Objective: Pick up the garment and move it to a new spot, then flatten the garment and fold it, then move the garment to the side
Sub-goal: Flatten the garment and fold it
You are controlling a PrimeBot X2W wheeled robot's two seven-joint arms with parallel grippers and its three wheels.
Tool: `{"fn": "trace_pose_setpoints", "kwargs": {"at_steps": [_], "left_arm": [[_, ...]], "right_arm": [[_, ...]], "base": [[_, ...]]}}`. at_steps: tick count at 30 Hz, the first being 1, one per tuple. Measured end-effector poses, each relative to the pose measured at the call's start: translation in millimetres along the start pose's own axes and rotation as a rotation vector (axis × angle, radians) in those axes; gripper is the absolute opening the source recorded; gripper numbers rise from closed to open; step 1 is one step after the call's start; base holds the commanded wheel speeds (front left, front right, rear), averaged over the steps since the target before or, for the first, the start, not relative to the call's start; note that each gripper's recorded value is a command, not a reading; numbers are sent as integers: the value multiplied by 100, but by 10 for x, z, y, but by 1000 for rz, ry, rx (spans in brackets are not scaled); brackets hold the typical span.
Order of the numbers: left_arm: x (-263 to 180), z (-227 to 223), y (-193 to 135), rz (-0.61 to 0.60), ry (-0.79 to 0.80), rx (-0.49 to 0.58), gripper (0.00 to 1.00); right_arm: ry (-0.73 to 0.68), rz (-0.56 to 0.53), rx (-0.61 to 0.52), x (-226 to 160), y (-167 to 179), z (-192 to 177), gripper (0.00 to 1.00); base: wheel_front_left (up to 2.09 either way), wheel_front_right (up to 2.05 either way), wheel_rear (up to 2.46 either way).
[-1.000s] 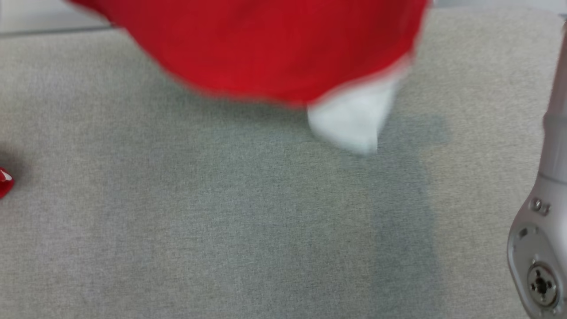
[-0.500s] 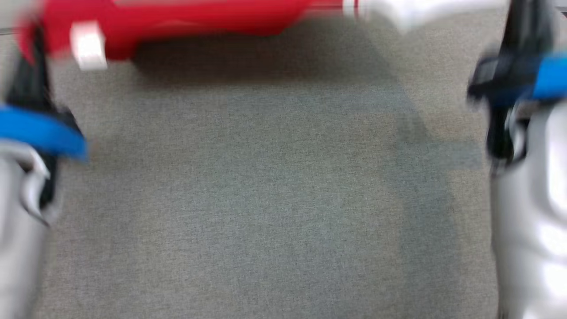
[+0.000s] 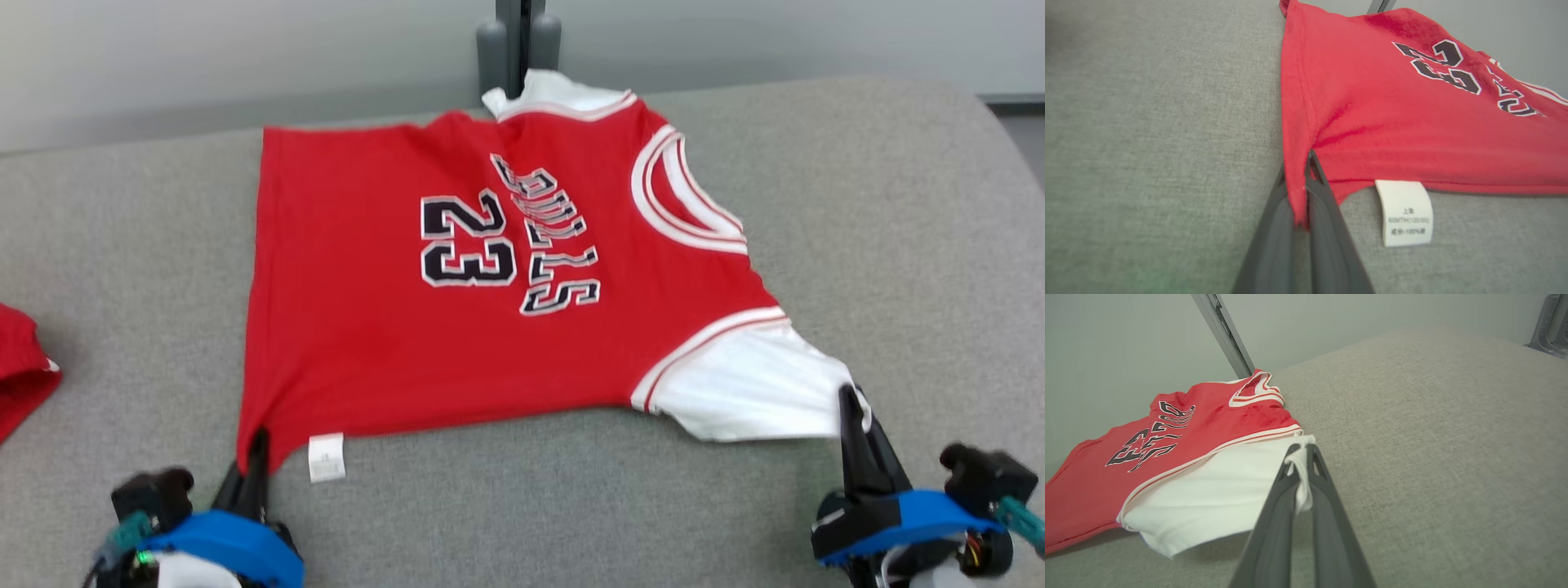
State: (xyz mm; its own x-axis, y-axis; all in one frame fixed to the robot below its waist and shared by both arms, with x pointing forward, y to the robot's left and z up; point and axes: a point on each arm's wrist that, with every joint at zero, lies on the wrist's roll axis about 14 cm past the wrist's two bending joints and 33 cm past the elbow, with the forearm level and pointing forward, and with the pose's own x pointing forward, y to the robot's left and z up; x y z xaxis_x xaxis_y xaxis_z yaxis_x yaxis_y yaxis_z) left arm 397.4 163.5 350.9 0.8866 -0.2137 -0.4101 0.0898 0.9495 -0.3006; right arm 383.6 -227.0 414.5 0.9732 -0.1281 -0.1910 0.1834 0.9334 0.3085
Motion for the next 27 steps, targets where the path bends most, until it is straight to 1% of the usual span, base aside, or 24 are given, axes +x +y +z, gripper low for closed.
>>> {"fn": "trace_pose_setpoints", "kwargs": {"at_steps": [4,11,17,19,23,27], "left_arm": [[-256,-136,-32,27,4,-29,0],[-689,-367,-143,39,6,-34,0],[-905,-445,-142,59,-14,-42,0],[-936,-456,-148,62,-18,-40,0],[-896,-328,-245,33,-59,-37,0],[-743,-34,-443,-34,-133,-30,0]], "right_arm": [[7,-10,-12,-246,-65,-26,0],[6,-50,25,-632,-223,-82,0],[22,-70,53,-829,-300,-179,0],[22,-70,57,-849,-304,-183,0],[12,-57,66,-805,-258,-147,0],[-45,-22,82,-578,-119,64,0]], "base": [[0,0,0],[0,0,0],[0,0,0],[0,0,0],[0,0,0],[0,0,0]]}}
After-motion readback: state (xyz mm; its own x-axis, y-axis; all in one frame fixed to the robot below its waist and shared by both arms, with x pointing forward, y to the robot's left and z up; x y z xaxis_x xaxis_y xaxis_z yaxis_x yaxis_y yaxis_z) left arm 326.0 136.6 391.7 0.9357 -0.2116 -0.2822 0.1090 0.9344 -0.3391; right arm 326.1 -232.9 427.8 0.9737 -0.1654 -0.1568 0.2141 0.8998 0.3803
